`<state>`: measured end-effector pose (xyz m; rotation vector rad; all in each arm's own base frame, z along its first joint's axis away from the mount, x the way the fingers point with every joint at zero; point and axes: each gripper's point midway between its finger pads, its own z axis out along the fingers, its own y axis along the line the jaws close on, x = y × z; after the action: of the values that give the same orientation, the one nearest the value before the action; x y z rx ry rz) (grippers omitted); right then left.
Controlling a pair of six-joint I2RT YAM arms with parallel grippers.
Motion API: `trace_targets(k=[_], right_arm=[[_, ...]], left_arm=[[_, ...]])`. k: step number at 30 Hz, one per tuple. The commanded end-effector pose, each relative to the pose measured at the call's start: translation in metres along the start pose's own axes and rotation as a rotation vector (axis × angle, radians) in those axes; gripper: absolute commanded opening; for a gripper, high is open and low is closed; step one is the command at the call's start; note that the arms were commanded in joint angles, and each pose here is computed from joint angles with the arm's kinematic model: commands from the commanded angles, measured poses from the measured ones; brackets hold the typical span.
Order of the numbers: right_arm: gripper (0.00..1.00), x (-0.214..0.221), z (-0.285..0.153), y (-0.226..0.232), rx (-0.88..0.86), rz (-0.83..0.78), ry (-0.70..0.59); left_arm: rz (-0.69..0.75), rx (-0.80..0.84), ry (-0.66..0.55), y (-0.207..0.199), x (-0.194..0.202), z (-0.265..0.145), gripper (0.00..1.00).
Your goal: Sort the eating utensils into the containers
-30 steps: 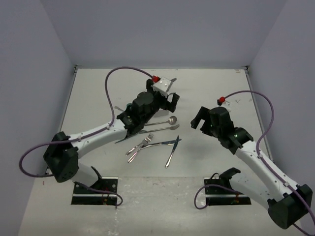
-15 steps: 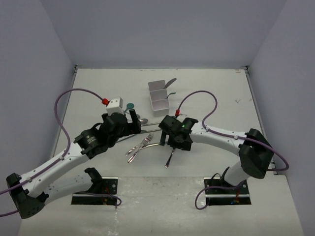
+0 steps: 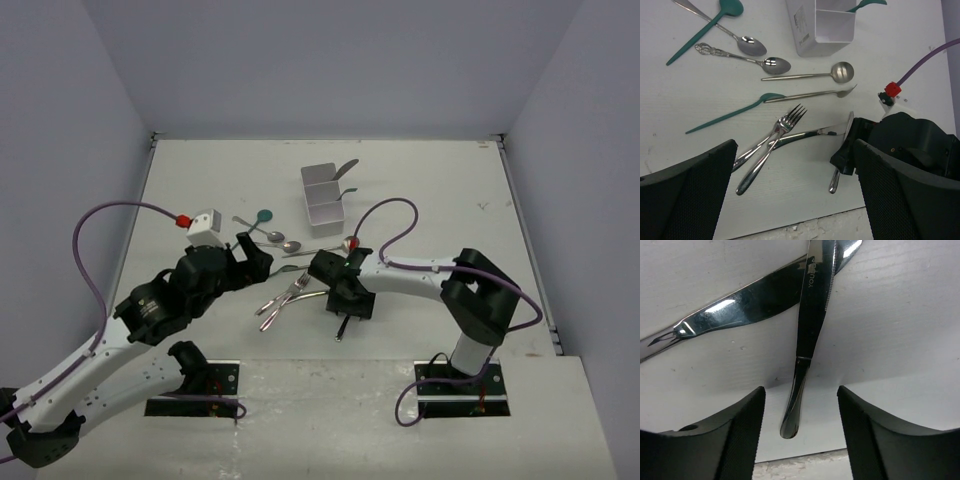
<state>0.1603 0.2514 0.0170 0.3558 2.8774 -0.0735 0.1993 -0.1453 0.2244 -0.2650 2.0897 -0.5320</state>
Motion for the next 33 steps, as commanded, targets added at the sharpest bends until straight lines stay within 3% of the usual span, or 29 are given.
trace_targets(k=[1, 8, 16, 24, 33], right_arm=[[0.59, 0.005, 0.005, -0.001, 0.01, 0.042, 0.001], [0.44, 0.026, 0.022, -0.01, 0.006, 0.062, 0.062], [0.0, 0.023, 0.023, -0.014, 0.029, 0.058, 0.006], [0.0, -0.035, -0.013, -0.003, -0.069, 0.116, -0.273], [0.0, -0.103, -0.088, 0.023, -0.41, 0.191, -0.62]], left_arm=[[-0.007, -0.011, 0.031, 0.004, 0.009, 0.0, 1.0], [-0.002, -0.003, 0.008, 0.004, 0.002, -0.005, 1.0], [0.007, -0.007, -0.009, 0.005, -0.005, -0.009, 1.0], [0.02, 0.003, -0.006, 0.002, -0.004, -0.007, 1.0], [0.057, 0.014, -0.045, -0.002, -0.013, -0.004, 1.0]])
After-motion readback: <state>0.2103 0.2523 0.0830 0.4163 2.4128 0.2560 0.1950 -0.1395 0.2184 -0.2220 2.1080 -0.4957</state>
